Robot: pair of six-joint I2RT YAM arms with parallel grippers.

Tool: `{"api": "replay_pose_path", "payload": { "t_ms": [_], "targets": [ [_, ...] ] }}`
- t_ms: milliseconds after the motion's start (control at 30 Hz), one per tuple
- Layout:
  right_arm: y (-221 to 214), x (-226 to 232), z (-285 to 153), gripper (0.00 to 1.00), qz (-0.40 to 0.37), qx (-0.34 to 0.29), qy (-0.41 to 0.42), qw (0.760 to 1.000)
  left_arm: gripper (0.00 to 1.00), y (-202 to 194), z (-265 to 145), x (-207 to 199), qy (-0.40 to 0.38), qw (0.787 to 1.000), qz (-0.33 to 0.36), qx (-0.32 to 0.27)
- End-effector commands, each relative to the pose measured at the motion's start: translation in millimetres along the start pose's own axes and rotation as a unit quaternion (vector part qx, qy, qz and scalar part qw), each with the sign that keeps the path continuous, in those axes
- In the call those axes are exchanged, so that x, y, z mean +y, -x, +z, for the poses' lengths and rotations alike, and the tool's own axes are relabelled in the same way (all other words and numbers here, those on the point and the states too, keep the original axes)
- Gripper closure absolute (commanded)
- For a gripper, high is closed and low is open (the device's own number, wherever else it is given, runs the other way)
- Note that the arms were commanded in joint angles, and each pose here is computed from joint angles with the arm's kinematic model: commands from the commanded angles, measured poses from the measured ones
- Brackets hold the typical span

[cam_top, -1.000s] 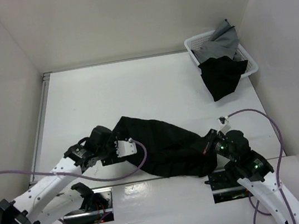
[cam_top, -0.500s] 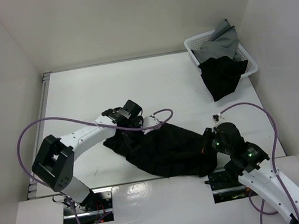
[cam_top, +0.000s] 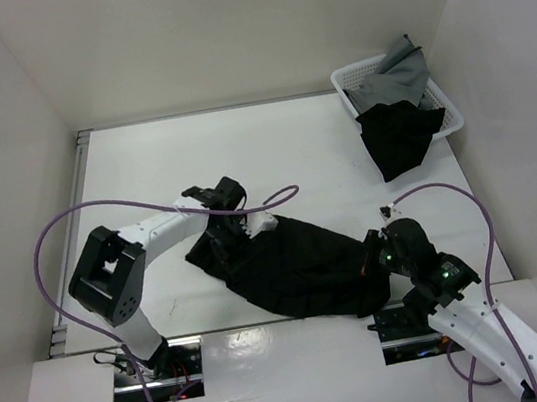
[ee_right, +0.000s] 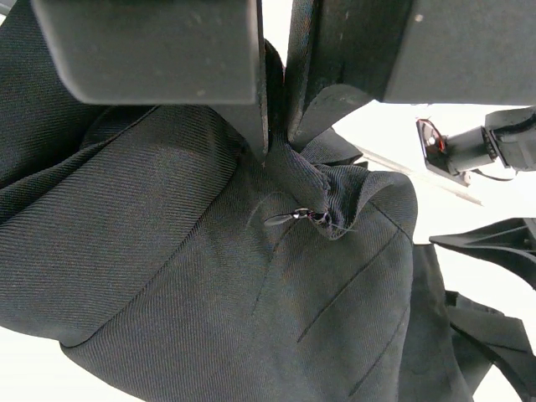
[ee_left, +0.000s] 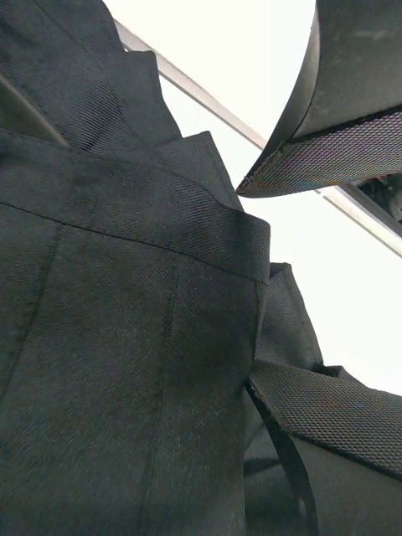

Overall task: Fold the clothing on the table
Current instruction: Fold the skirt

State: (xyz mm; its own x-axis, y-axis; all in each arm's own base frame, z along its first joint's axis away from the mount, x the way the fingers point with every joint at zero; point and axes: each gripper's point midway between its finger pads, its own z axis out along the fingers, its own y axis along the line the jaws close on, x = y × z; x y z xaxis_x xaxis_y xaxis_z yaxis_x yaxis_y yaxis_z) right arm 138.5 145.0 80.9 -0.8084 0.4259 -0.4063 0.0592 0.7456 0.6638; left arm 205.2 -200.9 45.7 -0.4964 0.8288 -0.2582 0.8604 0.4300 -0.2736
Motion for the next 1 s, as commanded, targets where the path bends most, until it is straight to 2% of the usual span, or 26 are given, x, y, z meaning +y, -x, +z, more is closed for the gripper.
{"api": "replay_pose_path", "payload": {
  "t_ms": [0, 167, 300, 433, 600, 733, 767, 867, 900, 967],
  "targets": [
    [11, 13, -3, 0.87, -0.017, -0.020, 0.020, 0.999, 0.16, -4, 4, -12, -0.025, 1.000, -0.007, 0.012],
    [11, 13, -4, 0.87, -0.018, -0.020, 0.021, 0.999, 0.16, -10, -3, 25, 0.006, 0.998, -0.066, 0.005],
    [10, 10, 0, 0.87, -0.016, -0.013, 0.012, 1.000, 0.16, 1, 3, 6, -0.045, 0.998, -0.039, 0.003],
    [7, 10, 1, 0.87, -0.023, -0.006, 0.010, 1.000, 0.16, 29, -8, -15, -0.093, 0.995, -0.004, -0.045],
    [7, 11, 0, 0.87, -0.019, -0.009, 0.014, 1.000, 0.23, 9, 13, -12, -0.111, 0.994, -0.021, 0.004],
    [7, 11, 0, 0.87, -0.019, -0.009, 0.014, 1.000, 0.46, 10, 20, -12, -0.115, 0.993, -0.021, 0.014],
    [7, 11, 0, 0.87, -0.019, -0.009, 0.014, 1.000, 0.59, 8, 25, -16, -0.120, 0.992, -0.018, 0.022],
    [13, 16, -3, 0.87, -0.016, -0.018, 0.017, 1.000, 0.90, 9, 23, -12, -0.119, 0.992, -0.034, 0.023],
    [14, 18, -3, 0.92, -0.015, -0.016, 0.014, 1.000, 1.00, 11, 20, -7, -0.113, 0.993, -0.038, 0.020],
    [17, 18, -1, 1.00, -0.014, -0.016, 0.005, 1.000, 1.00, 22, 0, 15, -0.092, 0.995, -0.049, -0.006]
  ]
}}
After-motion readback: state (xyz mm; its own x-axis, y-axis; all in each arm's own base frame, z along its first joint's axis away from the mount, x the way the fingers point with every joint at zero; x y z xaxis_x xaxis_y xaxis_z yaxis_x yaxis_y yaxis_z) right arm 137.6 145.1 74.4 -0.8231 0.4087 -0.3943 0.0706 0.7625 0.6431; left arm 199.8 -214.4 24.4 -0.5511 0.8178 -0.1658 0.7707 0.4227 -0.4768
